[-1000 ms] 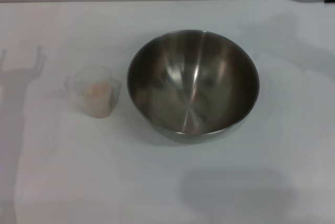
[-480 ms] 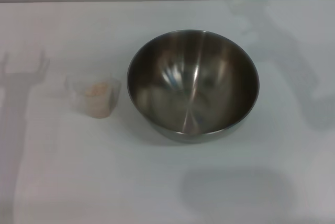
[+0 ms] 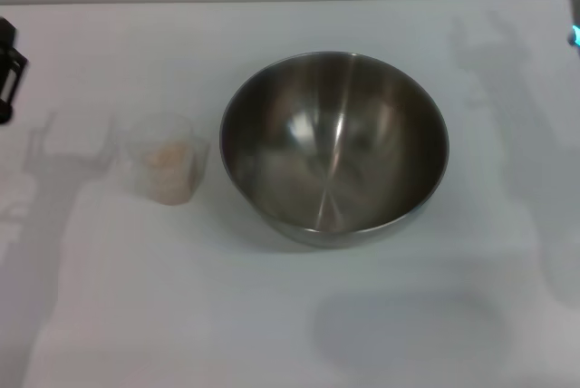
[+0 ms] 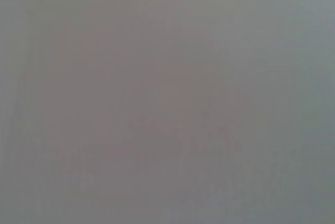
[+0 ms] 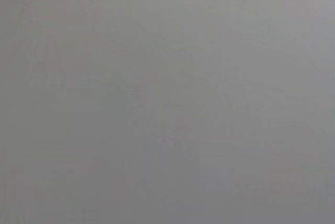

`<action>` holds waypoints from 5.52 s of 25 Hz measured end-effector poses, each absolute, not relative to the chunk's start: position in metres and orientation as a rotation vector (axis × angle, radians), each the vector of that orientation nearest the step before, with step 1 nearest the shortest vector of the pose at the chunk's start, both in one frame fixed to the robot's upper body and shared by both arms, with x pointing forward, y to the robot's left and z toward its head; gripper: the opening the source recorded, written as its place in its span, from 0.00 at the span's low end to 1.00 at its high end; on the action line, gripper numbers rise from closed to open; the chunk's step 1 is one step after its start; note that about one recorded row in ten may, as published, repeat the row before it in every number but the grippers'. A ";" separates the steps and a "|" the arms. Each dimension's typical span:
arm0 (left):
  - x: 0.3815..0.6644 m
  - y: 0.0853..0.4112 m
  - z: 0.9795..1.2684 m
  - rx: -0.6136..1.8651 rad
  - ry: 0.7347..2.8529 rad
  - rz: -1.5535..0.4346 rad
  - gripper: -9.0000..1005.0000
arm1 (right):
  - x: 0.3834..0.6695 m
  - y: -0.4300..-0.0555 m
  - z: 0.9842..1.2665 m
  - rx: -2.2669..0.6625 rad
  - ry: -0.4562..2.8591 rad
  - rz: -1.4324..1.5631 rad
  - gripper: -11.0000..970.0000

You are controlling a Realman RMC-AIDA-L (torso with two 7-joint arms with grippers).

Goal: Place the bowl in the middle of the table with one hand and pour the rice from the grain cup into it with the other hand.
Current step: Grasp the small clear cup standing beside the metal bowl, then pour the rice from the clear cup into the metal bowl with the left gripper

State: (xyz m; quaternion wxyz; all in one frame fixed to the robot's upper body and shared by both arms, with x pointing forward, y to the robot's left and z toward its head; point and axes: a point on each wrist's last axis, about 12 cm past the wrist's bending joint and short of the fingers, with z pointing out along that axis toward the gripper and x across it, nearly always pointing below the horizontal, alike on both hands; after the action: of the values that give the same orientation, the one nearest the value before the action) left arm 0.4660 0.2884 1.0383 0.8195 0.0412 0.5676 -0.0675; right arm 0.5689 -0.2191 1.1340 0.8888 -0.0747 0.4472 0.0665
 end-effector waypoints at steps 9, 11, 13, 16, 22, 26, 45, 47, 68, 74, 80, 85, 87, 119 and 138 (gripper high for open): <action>0.445 0.284 1.014 0.208 1.358 -0.170 0.86 | 0.558 -0.269 1.106 -0.041 0.997 0.177 0.55; 0.444 0.283 1.009 0.221 1.398 -0.172 0.86 | 0.556 -0.274 1.103 -0.039 1.009 0.161 0.55; 0.446 0.281 0.998 0.245 1.492 -0.172 0.86 | 0.555 -0.277 1.101 -0.036 1.020 0.147 0.55; 0.448 0.278 0.992 0.271 1.543 -0.172 0.86 | 0.555 -0.281 1.099 -0.037 1.028 0.133 0.55; 0.447 0.272 0.988 0.309 1.570 -0.186 0.86 | 0.556 -0.284 1.098 -0.044 1.041 0.122 0.55; 0.448 0.271 0.986 0.322 1.593 -0.188 0.86 | 0.556 -0.285 1.098 -0.046 1.043 0.121 0.55; 0.477 0.272 0.986 0.355 1.645 -0.127 0.86 | 0.558 -0.284 1.098 -0.052 1.044 0.118 0.55; 0.479 0.273 0.988 0.341 1.641 -0.120 0.86 | 0.559 -0.283 1.099 -0.054 1.044 0.119 0.55; 0.488 0.265 0.989 0.339 1.655 -0.137 0.42 | 0.572 -0.278 1.100 -0.075 1.082 0.116 0.55; 0.491 0.262 0.990 0.332 1.658 -0.149 0.20 | 0.572 -0.278 1.100 -0.073 1.081 0.115 0.55; 0.492 0.261 0.991 0.323 1.649 -0.155 0.06 | 0.572 -0.279 1.100 -0.073 1.082 0.114 0.55; 0.494 0.259 1.001 0.305 1.571 -0.123 0.03 | 0.572 -0.279 1.100 -0.073 1.080 0.114 0.55; 0.498 0.258 1.008 0.315 1.515 -0.074 0.03 | 0.572 -0.279 1.101 -0.073 1.077 0.114 0.55; 0.503 0.159 1.047 1.379 0.375 0.996 0.04 | 0.580 -0.280 1.108 -0.094 1.060 0.097 0.55; 0.497 0.153 1.048 1.419 0.213 1.110 0.04 | 0.583 -0.279 1.109 -0.108 1.064 0.093 0.55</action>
State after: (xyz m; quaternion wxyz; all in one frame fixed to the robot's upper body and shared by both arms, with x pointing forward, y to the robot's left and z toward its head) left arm 0.4968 0.1531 1.0482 0.6163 0.6160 0.0924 0.4819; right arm 0.5826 -0.2795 1.1087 0.8593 -0.0512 0.5070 0.0443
